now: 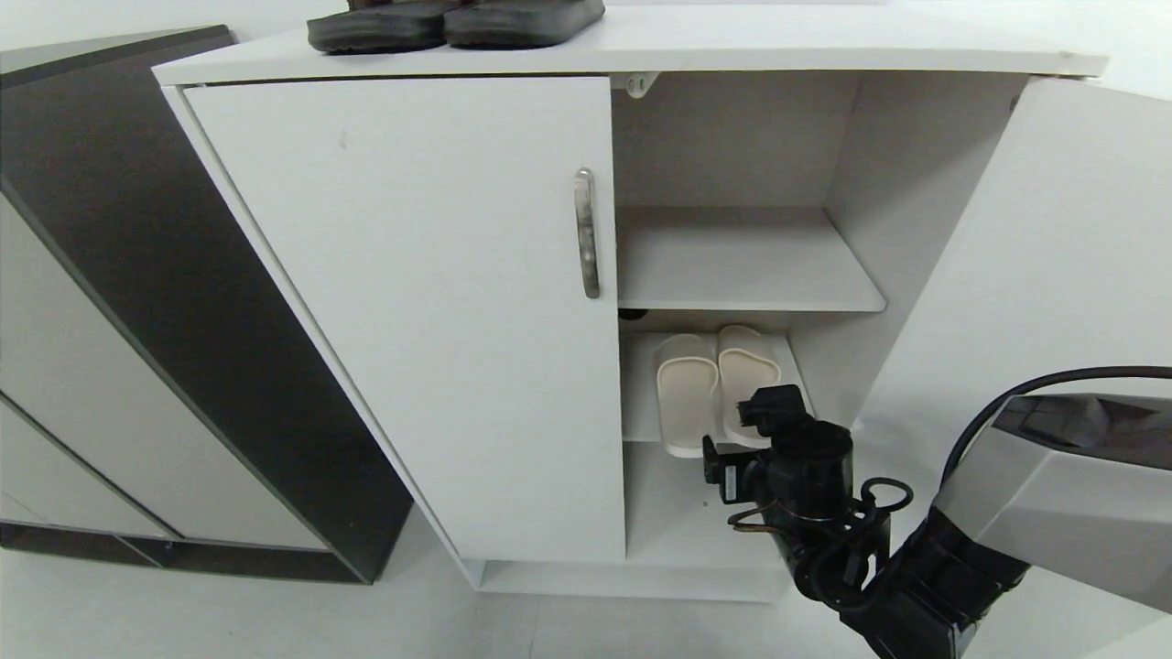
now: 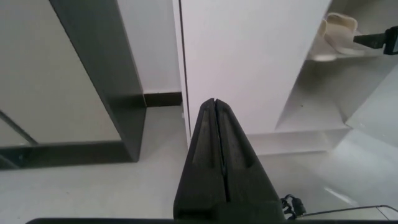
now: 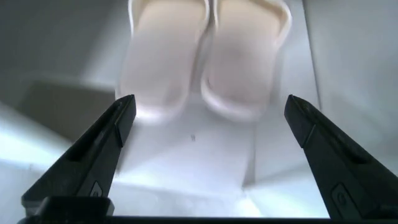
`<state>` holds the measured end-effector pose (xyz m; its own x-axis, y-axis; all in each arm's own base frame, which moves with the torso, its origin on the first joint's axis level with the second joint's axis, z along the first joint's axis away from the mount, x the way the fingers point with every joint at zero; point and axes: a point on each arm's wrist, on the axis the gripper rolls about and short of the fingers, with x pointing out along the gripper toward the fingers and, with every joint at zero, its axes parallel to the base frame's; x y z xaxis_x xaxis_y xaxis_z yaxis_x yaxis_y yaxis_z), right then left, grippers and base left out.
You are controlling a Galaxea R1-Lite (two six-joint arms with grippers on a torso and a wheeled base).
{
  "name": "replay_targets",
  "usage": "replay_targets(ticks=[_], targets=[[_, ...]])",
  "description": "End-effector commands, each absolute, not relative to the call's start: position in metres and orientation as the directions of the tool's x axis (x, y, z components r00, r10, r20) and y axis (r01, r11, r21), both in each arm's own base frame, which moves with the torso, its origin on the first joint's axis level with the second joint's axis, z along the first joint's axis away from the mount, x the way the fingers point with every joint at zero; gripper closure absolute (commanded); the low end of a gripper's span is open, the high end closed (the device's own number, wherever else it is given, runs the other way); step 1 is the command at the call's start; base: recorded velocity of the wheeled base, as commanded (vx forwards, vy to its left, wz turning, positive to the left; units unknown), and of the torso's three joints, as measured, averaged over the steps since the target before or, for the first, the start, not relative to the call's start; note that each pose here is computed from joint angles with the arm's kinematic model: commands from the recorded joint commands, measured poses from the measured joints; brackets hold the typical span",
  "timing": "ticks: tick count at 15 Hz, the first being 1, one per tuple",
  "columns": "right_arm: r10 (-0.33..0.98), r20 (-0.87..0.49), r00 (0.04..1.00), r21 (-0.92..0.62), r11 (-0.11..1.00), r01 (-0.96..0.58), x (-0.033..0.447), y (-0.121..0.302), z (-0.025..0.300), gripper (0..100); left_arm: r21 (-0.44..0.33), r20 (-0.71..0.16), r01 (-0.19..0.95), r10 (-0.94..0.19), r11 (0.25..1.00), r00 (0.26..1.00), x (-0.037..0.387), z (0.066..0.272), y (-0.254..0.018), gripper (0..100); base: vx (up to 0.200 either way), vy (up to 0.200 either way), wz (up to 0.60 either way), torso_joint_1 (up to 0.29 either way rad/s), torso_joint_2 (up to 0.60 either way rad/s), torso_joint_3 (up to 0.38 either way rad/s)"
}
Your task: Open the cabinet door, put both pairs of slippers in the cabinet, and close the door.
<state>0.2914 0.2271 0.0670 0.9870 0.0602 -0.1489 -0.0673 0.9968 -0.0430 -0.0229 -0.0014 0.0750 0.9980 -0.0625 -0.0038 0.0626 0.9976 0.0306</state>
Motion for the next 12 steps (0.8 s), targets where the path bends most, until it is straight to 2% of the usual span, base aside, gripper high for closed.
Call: replay_targets(ticks=[1,3,12], targets=[[0.062,-0.148,0.987,-0.041,0.997,-0.068,0.2906,0.2272,0.0675,0,0.030,-0.005,0.063,-0.063,0.998,0.998,-0.0228,0.0750,-0.0014,100,-0.200,0.000,0.00,-0.002,0.00,-0.007],[0.062,-0.145,0.988,-0.037,0.997,-0.068,0.2911,0.2270,0.0675,0,0.030,-0.005,0.063,-0.063,0.998,0.998,-0.0228,0.0750,-0.0014,100,-0.200,0.000,0.00,-0.002,0.00,0.000],[0.062,-0.144,0.988,-0.037,0.997,-0.068,0.2901,0.2240,0.0660,0,0.024,-0.006,0.060,-0.060,0.998,0.998,-0.0227,0.0750,-0.0013,100,0.000,0.000,0.00,0.000,0.00,0.000]])
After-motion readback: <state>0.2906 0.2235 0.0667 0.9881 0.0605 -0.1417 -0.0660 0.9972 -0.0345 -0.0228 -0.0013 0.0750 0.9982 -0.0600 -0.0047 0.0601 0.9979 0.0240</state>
